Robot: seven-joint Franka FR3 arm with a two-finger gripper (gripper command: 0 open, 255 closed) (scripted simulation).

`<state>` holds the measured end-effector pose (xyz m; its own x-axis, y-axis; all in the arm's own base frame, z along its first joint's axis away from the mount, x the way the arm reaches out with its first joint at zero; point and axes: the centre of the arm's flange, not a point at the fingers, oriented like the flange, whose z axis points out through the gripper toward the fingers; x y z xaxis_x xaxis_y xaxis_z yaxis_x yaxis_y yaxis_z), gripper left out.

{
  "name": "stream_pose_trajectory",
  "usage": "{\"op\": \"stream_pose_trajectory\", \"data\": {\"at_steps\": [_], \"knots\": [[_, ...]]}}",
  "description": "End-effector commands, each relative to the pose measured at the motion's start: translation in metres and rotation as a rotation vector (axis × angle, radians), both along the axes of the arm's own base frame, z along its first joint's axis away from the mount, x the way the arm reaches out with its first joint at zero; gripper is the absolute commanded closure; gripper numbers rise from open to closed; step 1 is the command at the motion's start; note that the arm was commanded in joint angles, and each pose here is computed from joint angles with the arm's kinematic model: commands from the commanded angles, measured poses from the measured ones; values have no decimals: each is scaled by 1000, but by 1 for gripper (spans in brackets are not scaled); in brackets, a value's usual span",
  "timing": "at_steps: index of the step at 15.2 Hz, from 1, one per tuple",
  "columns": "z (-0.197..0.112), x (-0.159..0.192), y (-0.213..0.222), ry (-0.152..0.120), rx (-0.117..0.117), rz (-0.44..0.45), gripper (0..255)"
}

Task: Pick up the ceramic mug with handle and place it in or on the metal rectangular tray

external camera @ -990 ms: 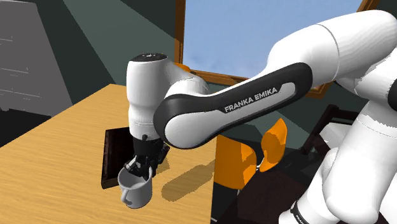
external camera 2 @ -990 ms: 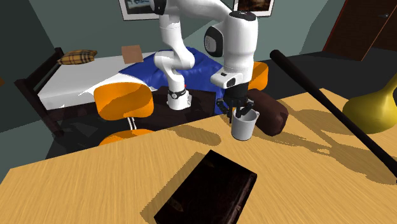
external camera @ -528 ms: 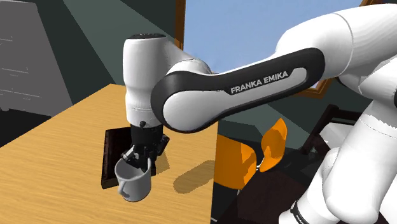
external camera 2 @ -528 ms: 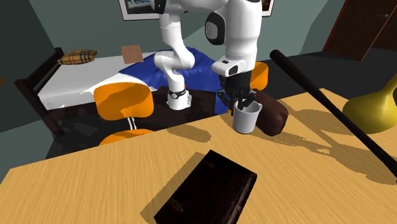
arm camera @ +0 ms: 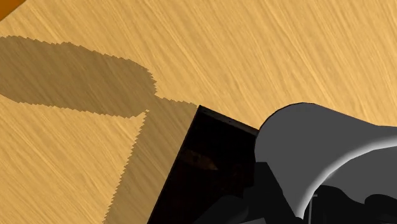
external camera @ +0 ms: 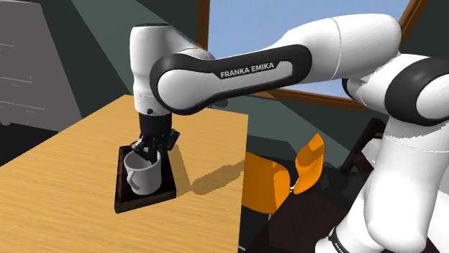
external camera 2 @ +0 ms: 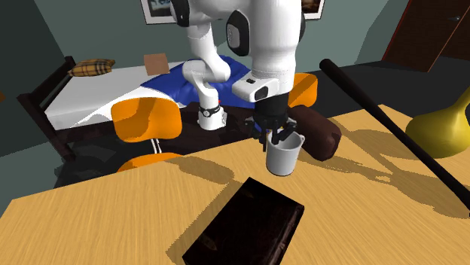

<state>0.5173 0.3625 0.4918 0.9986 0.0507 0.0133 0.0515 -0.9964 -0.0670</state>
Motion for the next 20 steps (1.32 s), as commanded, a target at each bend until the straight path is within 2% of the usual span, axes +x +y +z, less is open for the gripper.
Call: {"op": "stream_pose_trajectory", "data": {"at_steps": [1, 11, 20], "knots": [[5, 26, -7, -1, 0, 0, 255], [17, 152, -41, -1, 0, 0, 255], [-31, 152, -41, -1, 0, 0, 255]]}}
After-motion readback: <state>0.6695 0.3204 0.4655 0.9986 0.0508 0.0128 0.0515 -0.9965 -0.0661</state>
